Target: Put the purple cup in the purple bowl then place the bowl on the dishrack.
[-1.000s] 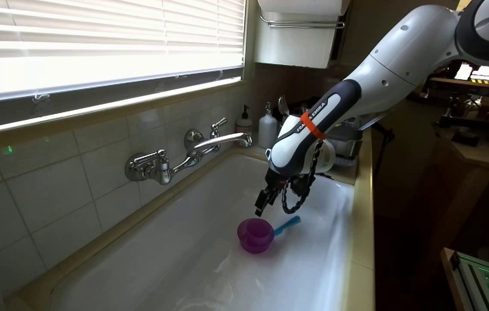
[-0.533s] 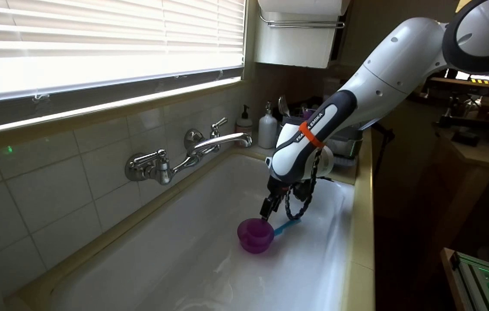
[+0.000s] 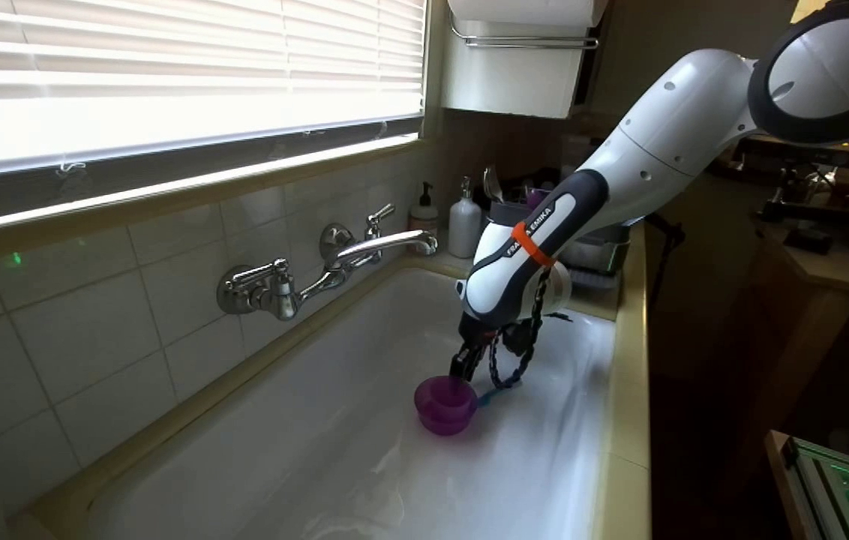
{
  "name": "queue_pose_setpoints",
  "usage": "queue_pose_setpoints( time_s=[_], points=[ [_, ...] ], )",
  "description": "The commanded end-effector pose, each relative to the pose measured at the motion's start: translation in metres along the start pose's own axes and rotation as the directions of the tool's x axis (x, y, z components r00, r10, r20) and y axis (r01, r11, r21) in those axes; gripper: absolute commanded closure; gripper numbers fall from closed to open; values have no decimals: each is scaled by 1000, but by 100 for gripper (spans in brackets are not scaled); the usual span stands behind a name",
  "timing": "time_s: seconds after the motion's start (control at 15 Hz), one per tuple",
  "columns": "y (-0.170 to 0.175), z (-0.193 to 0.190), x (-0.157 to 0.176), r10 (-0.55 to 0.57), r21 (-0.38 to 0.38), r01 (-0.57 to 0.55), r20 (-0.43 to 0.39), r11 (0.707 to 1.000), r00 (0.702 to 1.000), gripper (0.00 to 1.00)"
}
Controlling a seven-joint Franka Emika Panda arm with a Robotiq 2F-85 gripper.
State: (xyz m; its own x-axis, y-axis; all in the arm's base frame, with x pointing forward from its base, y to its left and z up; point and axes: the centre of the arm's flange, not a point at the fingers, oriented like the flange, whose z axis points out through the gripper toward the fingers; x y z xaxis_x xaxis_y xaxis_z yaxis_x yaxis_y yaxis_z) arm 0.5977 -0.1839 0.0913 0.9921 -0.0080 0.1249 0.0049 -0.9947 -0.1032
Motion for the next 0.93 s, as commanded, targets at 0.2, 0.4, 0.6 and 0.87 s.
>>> queue_pose_setpoints(
  time_s=[0.2, 0.4, 0.6, 0.87],
  points=[
    [0, 16, 12, 11, 7, -11, -11, 1000, 1000, 69],
    [-1, 19, 15, 21, 16, -21, -23, 1000, 1000, 95],
    [-2, 20, 18, 33, 25, -32, -40, 999, 999, 100],
    [-1, 21, 21, 43, 49, -40, -61, 998, 997, 99]
  ],
)
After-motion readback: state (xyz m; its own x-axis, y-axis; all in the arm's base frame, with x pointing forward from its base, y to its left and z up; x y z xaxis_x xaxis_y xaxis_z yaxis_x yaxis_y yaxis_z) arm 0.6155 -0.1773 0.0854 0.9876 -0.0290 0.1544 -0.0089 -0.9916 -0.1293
